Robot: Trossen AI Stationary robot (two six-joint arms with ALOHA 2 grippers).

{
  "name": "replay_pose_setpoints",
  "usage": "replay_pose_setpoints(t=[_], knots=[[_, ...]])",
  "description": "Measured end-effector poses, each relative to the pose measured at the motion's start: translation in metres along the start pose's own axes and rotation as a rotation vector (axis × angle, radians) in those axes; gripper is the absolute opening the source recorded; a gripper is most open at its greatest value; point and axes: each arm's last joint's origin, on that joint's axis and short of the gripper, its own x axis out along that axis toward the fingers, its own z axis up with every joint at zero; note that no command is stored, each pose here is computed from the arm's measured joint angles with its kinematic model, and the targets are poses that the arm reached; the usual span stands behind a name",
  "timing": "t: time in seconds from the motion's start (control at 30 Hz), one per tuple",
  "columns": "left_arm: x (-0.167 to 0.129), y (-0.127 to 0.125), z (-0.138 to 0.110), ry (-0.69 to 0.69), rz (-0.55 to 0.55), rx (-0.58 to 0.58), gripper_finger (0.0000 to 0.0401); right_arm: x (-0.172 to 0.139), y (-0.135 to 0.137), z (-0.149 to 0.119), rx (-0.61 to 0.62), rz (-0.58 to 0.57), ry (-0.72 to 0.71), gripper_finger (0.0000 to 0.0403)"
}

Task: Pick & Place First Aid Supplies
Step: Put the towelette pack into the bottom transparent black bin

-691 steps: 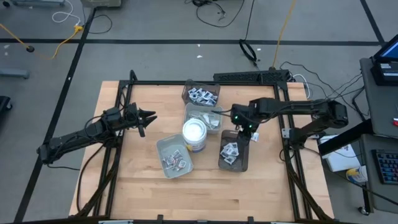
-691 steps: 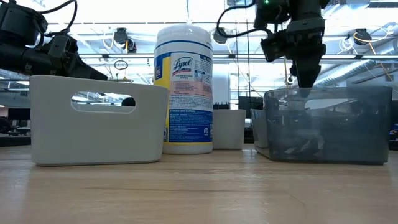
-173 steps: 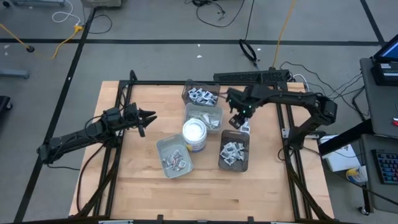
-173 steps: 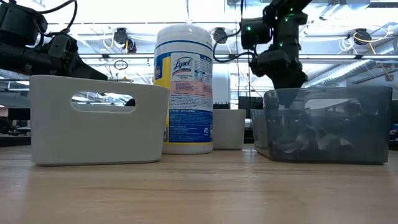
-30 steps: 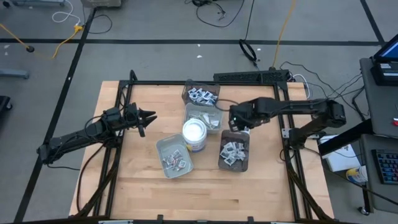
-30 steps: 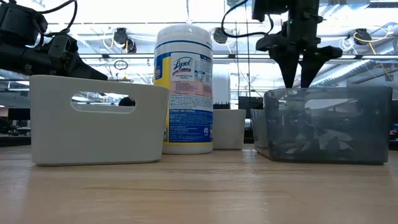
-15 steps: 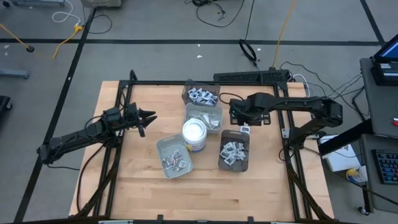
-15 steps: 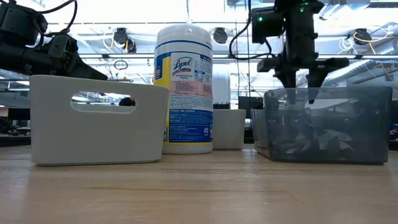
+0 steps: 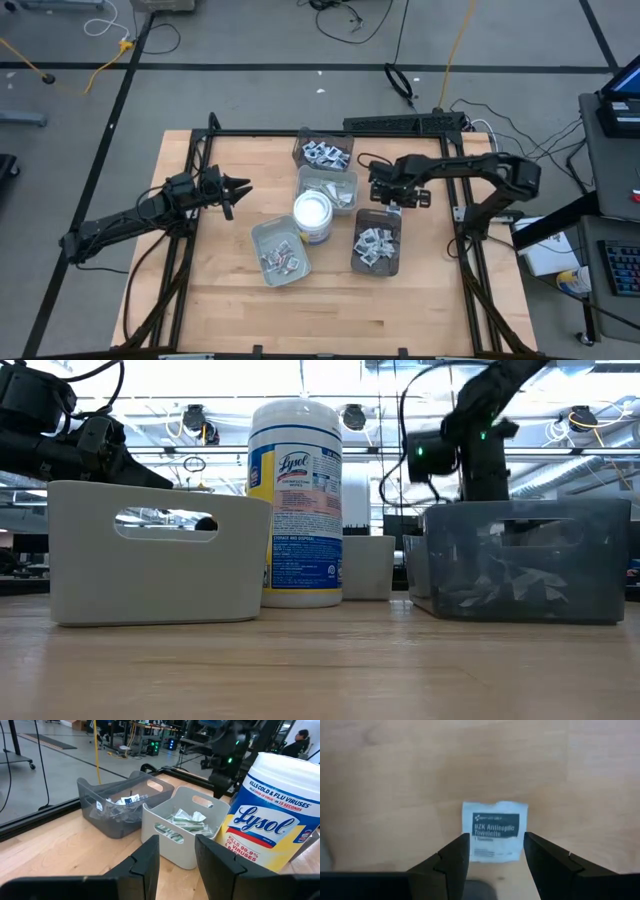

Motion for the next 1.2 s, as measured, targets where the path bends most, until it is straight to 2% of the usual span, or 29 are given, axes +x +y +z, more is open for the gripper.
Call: replay_pose_setpoints(t=[0.2,0.4,0.53,0.73,0.8,0.93,1.2], knots=[[0.000,0.000,0.000,0.000,0.000,0.000,0.0129,0.027,0.000,0.006,0.017,-0.024,0.054,0.0180],[0.000,0.000,0.000,0.000,0.000,0.000,0.0129,0.037,0.005,0.009,0.013,-0.020,0.086,0.0173],[0.000,0.000,0.000,0.000,0.000,0.000,0.0129,0.039,0.007,0.011,0.010,-0.011,0.092,0.0129],[0.000,0.000,0.000,0.000,0.000,0.000,0.0129,0.039,0.006,0.017,-0.019,0.000,0.110,0.0022],[0.000,0.000,0.000,0.000,0.000,0.000,0.0129,0.037,0.004,0.018,-0.044,0.011,0.108,0.0010],[0.000,0.000,0.000,0.000,0.000,0.000,0.0129,0.029,0.002,0.023,-0.066,0.035,0.086,0.0017],[0.000,0.000,0.000,0.000,0.000,0.000,0.0129,-0.010,0.001,0.033,-0.172,0.078,0.046,0.0008]])
